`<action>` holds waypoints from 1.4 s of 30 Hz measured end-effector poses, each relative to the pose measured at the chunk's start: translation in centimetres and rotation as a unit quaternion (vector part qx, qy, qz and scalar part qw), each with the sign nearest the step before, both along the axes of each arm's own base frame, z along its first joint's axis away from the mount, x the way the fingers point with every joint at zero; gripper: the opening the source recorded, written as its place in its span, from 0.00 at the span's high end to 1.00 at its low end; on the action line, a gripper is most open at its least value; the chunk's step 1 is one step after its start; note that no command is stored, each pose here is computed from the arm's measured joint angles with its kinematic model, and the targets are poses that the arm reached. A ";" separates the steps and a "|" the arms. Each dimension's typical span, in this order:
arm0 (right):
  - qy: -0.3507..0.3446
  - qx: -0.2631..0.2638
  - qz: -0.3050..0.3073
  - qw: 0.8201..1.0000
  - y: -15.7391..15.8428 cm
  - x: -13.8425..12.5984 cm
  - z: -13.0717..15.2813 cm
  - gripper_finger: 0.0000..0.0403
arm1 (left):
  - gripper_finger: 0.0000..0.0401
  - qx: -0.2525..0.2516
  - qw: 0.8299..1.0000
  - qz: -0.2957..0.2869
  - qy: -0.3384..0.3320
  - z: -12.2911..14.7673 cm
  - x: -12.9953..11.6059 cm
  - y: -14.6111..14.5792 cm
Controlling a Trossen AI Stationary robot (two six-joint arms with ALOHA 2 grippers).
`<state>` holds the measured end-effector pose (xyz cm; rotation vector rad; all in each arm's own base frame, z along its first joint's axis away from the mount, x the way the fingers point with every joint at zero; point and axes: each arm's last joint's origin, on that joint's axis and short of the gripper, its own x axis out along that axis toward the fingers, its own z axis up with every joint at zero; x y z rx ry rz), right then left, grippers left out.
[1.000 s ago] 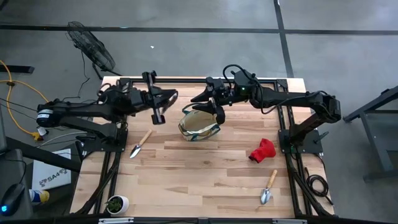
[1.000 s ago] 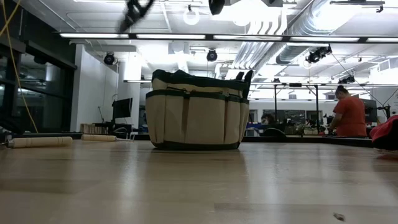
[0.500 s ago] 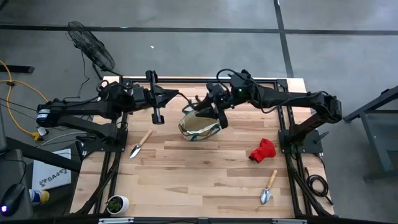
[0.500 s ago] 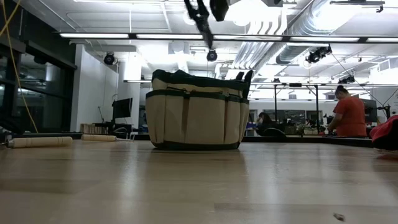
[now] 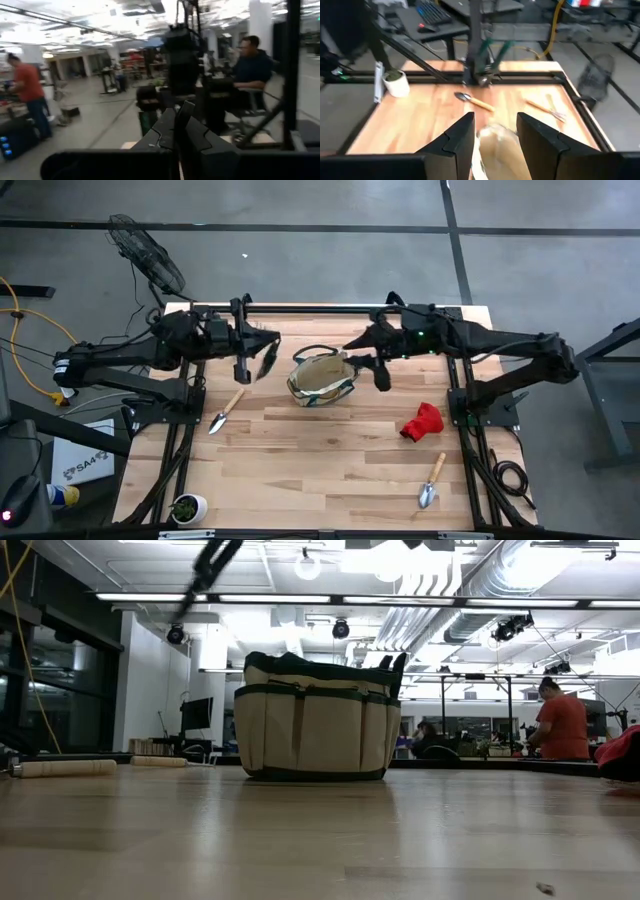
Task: Pick & Place Garden tools in Gardening bag
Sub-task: Put the shear scissors into the gardening bag
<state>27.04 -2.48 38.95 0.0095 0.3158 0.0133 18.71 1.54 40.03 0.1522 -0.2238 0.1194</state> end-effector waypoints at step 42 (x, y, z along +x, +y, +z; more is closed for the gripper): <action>0.082 -0.021 -0.041 0.996 2.4 -5.0 0.4 0.66 | 1.00 0.019 0.999 -0.013 0.045 -0.9 0.2 -2.1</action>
